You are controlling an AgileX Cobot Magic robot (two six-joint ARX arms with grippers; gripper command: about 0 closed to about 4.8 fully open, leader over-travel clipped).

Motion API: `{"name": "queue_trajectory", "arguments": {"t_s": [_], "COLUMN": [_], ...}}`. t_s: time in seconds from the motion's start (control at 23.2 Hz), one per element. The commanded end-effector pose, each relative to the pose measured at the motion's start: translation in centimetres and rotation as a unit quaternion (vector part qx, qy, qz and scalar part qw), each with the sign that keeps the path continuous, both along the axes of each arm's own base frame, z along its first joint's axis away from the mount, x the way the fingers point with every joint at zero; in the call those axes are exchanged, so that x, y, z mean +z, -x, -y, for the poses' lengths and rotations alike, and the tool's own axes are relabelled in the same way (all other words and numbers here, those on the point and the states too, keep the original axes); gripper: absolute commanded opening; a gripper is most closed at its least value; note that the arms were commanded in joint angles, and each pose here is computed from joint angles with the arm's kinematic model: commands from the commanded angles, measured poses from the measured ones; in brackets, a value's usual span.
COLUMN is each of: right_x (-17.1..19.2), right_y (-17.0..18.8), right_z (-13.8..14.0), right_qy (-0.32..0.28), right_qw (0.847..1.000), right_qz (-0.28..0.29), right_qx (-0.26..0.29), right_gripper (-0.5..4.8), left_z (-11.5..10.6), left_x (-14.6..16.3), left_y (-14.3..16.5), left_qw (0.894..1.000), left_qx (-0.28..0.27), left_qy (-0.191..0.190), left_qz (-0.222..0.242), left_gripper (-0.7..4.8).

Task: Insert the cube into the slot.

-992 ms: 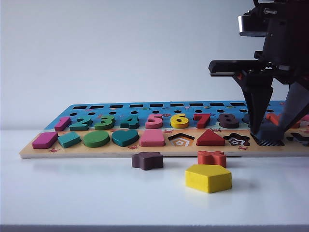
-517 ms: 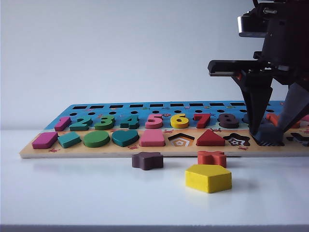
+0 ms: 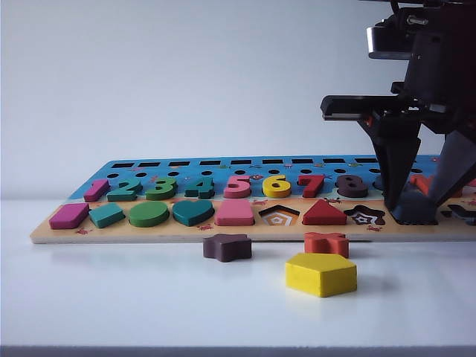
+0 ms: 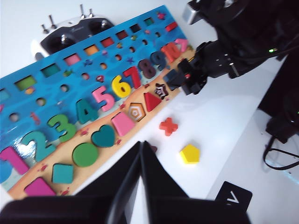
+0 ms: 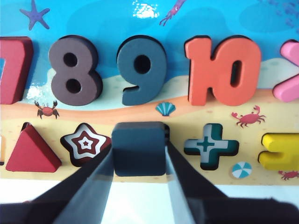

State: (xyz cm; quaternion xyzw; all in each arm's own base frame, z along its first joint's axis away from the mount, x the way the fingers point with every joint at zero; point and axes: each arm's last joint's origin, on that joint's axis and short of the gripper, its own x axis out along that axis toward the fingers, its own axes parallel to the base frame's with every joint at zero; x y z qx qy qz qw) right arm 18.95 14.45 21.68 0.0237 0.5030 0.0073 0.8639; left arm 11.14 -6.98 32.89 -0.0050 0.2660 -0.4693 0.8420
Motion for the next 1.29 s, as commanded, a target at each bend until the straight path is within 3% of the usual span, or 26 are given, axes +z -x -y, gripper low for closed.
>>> {"name": "queue_trajectory", "arguments": {"t_s": [0.04,1.29], "right_x": [-0.2,0.0], "right_y": [0.1,-0.1], "right_z": [0.0,-0.1], "right_qy": [0.005,-0.006], "right_qw": [1.0,1.0], "right_qz": [-0.006,0.008], "right_qx": [0.001,0.0], "right_gripper": [-0.02,-0.05], "left_z": [0.2,1.0], "left_x": [0.1,-2.2], "left_y": [-0.2,-2.0], "left_qw": [1.0,1.0], "left_qx": [-0.013,-0.016], "left_qy": [0.009,0.003], "left_qz": [0.004,-0.012], "left_gripper": [0.1,0.1]}}
